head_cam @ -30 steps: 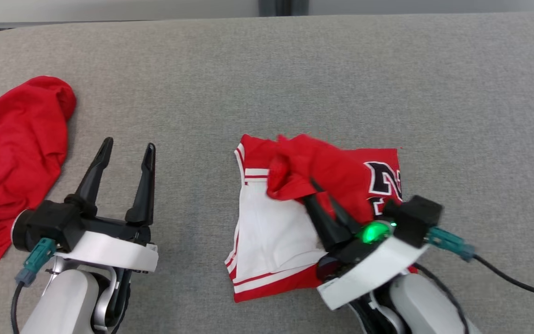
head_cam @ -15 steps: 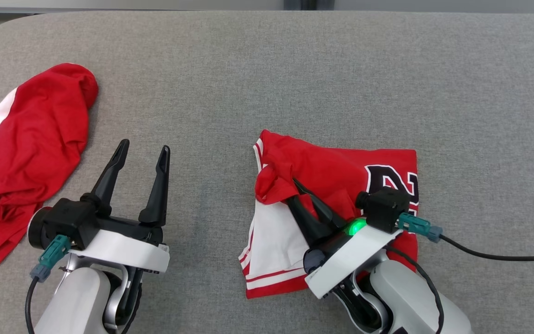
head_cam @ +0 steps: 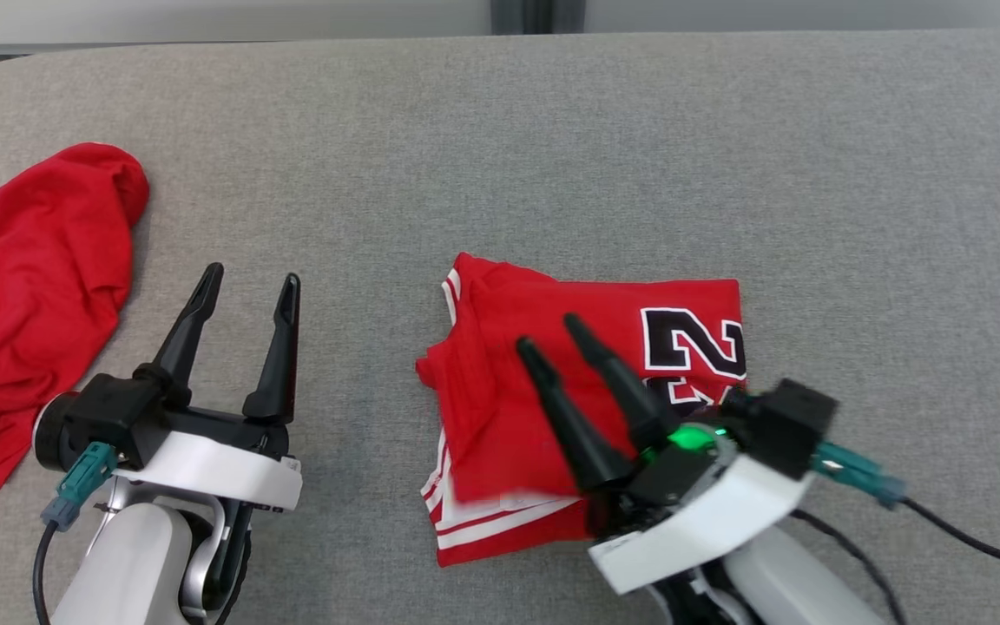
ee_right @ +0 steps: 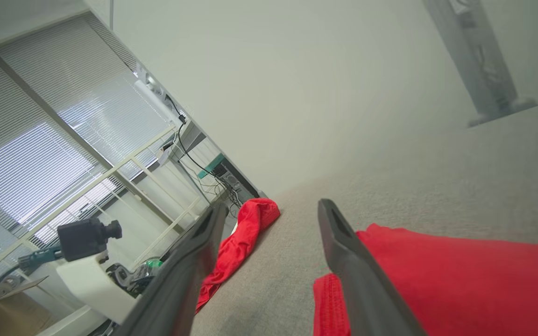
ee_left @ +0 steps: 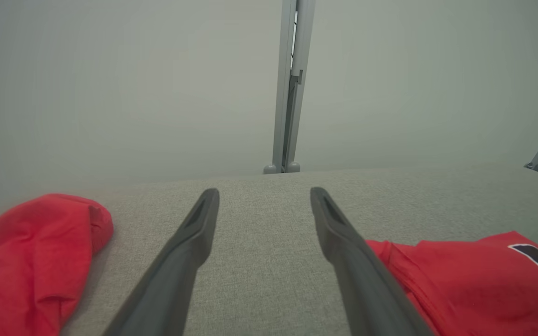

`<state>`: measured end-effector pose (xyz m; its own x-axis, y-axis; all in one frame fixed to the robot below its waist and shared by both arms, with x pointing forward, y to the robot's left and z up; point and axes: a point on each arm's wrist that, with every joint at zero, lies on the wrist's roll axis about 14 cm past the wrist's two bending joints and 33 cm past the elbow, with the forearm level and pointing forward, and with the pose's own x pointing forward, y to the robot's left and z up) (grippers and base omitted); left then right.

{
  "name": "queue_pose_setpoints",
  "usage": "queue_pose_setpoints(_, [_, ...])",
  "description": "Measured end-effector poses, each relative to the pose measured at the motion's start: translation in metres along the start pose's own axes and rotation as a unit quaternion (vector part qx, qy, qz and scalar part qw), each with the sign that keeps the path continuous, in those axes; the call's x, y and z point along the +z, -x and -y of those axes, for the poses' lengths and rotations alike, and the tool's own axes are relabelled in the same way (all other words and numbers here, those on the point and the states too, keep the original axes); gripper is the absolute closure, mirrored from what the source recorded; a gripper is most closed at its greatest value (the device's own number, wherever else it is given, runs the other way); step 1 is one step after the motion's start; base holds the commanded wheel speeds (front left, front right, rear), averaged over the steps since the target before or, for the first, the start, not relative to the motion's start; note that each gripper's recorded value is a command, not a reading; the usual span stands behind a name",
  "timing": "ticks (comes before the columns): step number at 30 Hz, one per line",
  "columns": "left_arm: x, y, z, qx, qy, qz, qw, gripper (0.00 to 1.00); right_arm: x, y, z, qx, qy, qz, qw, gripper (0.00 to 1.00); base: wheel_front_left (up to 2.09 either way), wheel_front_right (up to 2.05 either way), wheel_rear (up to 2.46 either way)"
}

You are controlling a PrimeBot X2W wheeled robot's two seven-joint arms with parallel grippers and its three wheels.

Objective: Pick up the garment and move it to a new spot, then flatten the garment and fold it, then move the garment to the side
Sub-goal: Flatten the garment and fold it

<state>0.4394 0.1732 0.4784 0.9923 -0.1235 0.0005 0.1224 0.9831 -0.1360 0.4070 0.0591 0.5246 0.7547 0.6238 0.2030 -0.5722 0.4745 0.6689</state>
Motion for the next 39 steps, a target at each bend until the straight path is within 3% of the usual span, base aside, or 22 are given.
queue_pose_setpoints(6, [0.001, -0.001, 0.001, -0.001, -0.003, 0.003, 1.0, 0.0, 0.081, 0.023, 0.033, -0.063, 0.068, 0.119, 0.989, 0.0, 0.0, 0.0, 0.0])
queue_pose_setpoints(10, [0.007, -0.004, 0.002, -0.001, -0.007, 0.013, 1.0, 0.0, 0.13, 0.049, 0.062, -0.124, 0.136, 0.167, 0.969, 0.0, 0.0, 0.0, 0.0])
queue_pose_setpoints(16, [0.019, -0.002, -0.004, 0.016, -0.015, 0.029, 0.999, 0.0, 0.166, 0.088, 0.09, -0.205, 0.237, 0.166, 0.935, 0.0, 0.0, 0.0, 0.0])
queue_pose_setpoints(19, [0.023, 0.001, -0.007, 0.024, -0.018, 0.034, 0.999, 0.0, 0.17, 0.106, 0.103, -0.24, 0.28, 0.143, 0.919, 0.0, 0.0, 0.0, 0.0])
queue_pose_setpoints(25, [0.03, 0.01, -0.007, 0.03, -0.023, 0.039, 0.999, 0.0, 0.154, 0.133, 0.117, -0.285, 0.291, 0.098, 0.908, 0.0, 0.0, 0.0, 0.0])
queue_pose_setpoints(39, [0.036, 0.017, 0.001, 0.023, -0.026, 0.033, 0.999, 0.0, 0.132, 0.146, 0.125, -0.304, 0.272, 0.069, 0.91, 0.0, 0.0, 0.0, 0.0])
